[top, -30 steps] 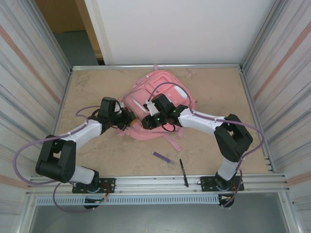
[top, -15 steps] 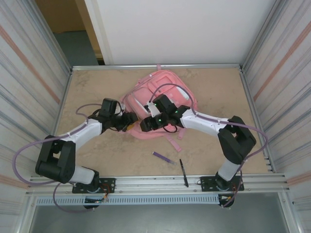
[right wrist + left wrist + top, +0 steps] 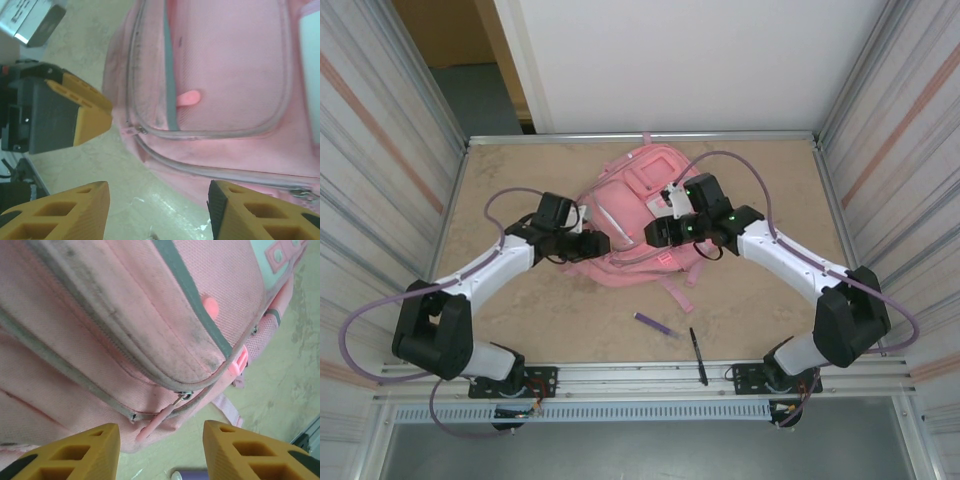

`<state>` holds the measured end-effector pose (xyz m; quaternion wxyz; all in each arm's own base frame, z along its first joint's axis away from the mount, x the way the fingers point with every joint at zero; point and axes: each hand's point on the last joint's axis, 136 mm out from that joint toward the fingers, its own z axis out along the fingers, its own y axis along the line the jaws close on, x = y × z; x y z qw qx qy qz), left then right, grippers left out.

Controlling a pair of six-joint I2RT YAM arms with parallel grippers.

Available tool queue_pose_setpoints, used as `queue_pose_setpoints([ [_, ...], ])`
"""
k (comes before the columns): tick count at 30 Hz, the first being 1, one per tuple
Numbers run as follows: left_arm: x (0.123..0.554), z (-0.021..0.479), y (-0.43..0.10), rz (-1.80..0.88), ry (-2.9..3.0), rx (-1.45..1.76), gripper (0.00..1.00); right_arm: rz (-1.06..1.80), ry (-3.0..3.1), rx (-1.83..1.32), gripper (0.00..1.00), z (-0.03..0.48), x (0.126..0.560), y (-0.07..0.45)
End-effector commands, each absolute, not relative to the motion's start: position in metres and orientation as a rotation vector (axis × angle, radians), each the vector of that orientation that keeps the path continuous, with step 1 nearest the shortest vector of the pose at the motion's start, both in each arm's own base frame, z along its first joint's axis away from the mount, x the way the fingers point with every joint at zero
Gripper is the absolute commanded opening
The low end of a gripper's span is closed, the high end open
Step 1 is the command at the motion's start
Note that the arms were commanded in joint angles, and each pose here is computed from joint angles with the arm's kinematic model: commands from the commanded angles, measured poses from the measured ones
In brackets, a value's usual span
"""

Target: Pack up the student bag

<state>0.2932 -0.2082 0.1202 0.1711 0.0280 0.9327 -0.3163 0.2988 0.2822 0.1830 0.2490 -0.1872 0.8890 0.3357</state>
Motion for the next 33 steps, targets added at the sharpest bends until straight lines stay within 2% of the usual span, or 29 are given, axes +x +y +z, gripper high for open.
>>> queue_pose_setpoints([
  [1,0.293,0.126,-0.216,-0.856,2.636,0.238,0.48,0.906,2.431,-0.532,0.54,0.181,0.294,0.271],
  [7,0.288,0.123,-0.232,-0.923,2.651,0.311,0.44,0.81,2.447,-0.517,0.54,0.169,0.301,0.253],
  [13,0.289,0.102,-0.224,-0.659,2.731,0.347,0.45,0.794,2.451,-0.503,0.55,0.165,0.302,0.248],
  [21,0.294,0.083,-0.229,-0.564,2.764,0.39,0.38,0.802,2.437,-0.498,0.54,0.17,0.305,0.25],
  [24,0.296,0.082,-0.238,-0.622,2.757,0.4,0.23,0.807,2.424,-0.49,0.54,0.173,0.307,0.251],
  [28,0.292,0.084,-0.251,-0.722,2.75,0.415,0.16,0.834,2.422,-0.467,0.54,0.175,0.311,0.256],
  [33,0.294,0.083,-0.252,-0.725,2.762,0.39,0.0,0.842,2.453,-0.35,0.56,0.17,0.32,0.258],
])
